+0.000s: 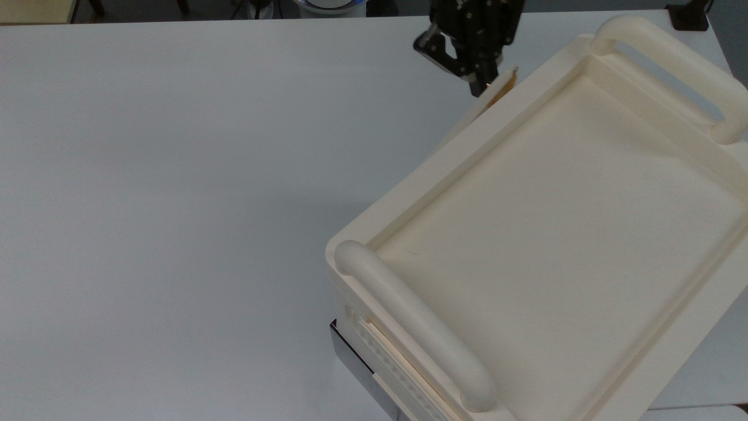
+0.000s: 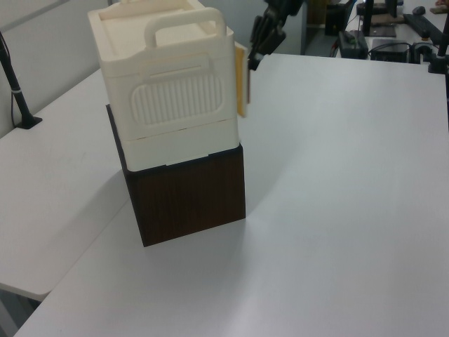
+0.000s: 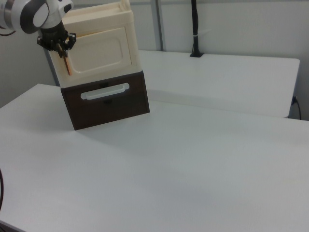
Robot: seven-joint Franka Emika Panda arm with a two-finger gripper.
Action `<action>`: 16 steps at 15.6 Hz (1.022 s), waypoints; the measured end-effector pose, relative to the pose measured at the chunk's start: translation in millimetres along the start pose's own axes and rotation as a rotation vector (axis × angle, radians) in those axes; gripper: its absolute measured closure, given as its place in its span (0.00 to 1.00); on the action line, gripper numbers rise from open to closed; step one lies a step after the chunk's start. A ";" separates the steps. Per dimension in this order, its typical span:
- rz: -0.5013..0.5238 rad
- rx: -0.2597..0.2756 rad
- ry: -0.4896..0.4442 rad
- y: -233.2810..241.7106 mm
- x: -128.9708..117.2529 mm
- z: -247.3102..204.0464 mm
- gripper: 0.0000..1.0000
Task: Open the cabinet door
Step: 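Hook the door edge and swing the cream door outward on its hinge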
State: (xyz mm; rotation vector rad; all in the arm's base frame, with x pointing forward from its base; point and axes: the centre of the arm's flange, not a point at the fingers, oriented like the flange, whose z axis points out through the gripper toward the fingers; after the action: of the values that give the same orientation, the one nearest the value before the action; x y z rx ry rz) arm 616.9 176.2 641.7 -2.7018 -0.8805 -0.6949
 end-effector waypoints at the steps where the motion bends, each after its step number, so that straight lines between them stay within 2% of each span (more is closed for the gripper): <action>1: 0.010 0.003 -0.022 4.9 -6.0 -6.1 0.86; 8: 0.086 0.007 -0.124 42.5 -42.7 -35.9 0.86; 11: 0.153 -0.004 -0.164 77.3 -67.8 -52.8 0.81; 16: 0.269 -0.057 -0.179 156.9 -120.4 -85.1 0.36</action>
State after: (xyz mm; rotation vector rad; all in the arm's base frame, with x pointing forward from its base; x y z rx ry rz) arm 594.3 -37.9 646.4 -2.8921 -0.5227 -0.4327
